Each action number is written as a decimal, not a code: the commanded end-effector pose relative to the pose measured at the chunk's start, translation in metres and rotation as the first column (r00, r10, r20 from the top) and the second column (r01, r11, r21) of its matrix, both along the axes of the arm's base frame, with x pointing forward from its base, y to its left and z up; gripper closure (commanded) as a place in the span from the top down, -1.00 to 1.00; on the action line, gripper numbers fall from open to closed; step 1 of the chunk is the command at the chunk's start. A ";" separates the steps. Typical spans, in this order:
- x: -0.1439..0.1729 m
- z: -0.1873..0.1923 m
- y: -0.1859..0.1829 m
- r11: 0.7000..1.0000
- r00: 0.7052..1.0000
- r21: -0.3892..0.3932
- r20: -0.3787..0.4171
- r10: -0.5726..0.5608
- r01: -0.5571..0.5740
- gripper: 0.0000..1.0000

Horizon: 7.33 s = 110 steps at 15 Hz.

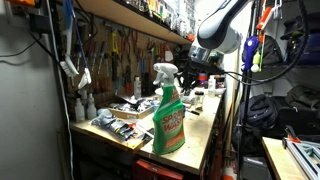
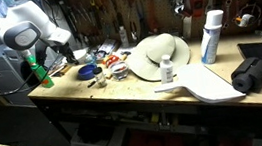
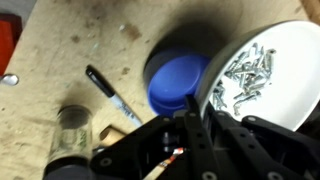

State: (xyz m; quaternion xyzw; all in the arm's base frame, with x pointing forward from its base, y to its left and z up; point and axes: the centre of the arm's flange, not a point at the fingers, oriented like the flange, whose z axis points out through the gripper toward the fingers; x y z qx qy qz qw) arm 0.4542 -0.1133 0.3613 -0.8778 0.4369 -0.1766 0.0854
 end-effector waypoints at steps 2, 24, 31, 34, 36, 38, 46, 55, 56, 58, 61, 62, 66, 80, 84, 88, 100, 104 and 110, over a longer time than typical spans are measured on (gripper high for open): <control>-0.024 0.038 -0.033 0.980 0.998 -0.193 -0.031 -0.060 0.053 -0.96; -0.018 0.034 0.023 0.641 0.977 -0.739 -0.179 0.113 -0.209 -0.96; 0.002 0.012 0.047 0.437 0.975 -0.871 -0.198 0.105 -0.224 -0.96; 0.007 0.000 0.058 0.333 0.969 -0.910 -0.227 0.095 -0.246 -0.96; 0.006 -0.009 0.065 0.277 0.961 -0.920 -0.262 0.089 -0.276 -0.96; 0.004 -0.017 0.072 0.238 0.954 -0.924 -0.286 0.091 -0.300 -0.96; 0.007 -0.023 0.091 0.018 0.938 -0.948 -0.313 0.147 -0.319 -0.96; 0.011 -0.017 0.095 -0.122 0.927 -0.933 -0.353 0.126 -0.339 -0.96; 0.012 -0.017 0.095 -0.117 0.925 -0.931 -0.359 0.124 -0.345 -0.96; 0.014 -0.014 0.093 -0.076 0.920 -0.927 -0.373 0.122 -0.366 -0.96; 0.005 0.000 0.083 0.110 0.886 -0.885 -0.430 0.175 -0.452 -0.96; 0.005 0.009 0.075 0.160 0.873 -0.865 -0.441 0.209 -0.475 -0.96; 0.000 0.038 0.045 0.319 0.818 -0.766 -0.442 0.369 -0.558 -0.96; -0.017 0.036 0.062 0.597 0.633 -0.211 -0.281 0.721 -0.774 -0.96; -0.002 0.046 0.045 0.652 0.630 0.027 -0.230 0.742 -0.758 -0.96; -0.009 0.045 0.036 0.682 0.660 0.050 -0.214 0.721 -0.729 -0.86; 0.028 0.022 0.029 0.821 0.816 -0.037 -0.145 0.560 -0.570 -0.96; 0.037 0.001 0.039 0.822 0.816 -0.050 -0.164 0.554 -0.568 -0.96; 0.052 -0.031 0.039 0.851 0.845 -0.053 -0.172 0.507 -0.522 -0.96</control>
